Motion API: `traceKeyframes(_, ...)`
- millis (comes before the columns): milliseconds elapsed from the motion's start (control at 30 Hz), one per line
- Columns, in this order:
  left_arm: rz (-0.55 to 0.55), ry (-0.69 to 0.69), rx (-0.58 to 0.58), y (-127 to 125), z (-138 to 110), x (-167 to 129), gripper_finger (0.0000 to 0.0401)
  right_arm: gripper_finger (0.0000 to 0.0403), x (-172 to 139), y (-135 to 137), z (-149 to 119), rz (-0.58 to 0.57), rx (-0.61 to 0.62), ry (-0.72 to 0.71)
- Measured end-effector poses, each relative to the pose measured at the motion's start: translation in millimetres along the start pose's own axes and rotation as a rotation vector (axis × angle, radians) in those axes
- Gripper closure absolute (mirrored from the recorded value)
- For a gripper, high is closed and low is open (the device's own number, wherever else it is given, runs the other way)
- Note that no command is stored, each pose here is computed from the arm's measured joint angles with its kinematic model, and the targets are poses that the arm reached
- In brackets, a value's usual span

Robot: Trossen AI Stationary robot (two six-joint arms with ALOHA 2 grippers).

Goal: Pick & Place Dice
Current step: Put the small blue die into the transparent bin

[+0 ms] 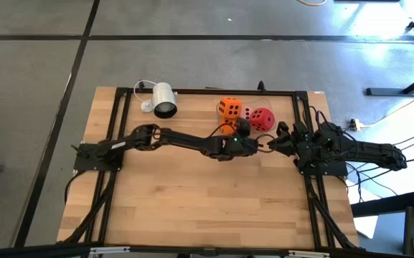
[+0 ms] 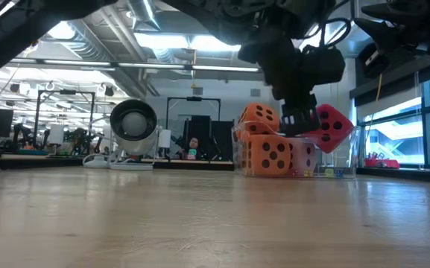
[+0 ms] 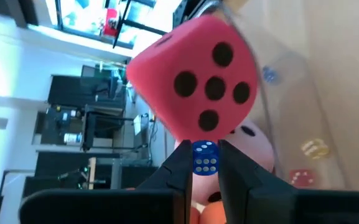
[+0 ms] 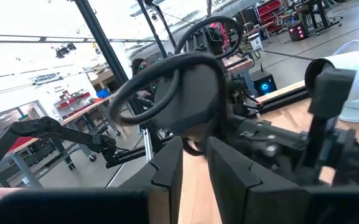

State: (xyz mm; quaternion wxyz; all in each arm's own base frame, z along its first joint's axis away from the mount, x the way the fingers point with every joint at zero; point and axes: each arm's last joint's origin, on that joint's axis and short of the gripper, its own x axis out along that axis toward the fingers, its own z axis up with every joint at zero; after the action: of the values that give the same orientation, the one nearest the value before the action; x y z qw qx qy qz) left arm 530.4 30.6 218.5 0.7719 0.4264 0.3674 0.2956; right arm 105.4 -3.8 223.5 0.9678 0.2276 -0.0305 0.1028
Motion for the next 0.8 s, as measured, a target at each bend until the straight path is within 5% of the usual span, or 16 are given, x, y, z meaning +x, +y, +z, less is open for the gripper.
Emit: traceKeyframes(800,0.043,0.060,-0.127,3.5,-6.1,5.5,0.0315,0.0328,0.0,0.0,0.0,0.000,0.000,0.000)
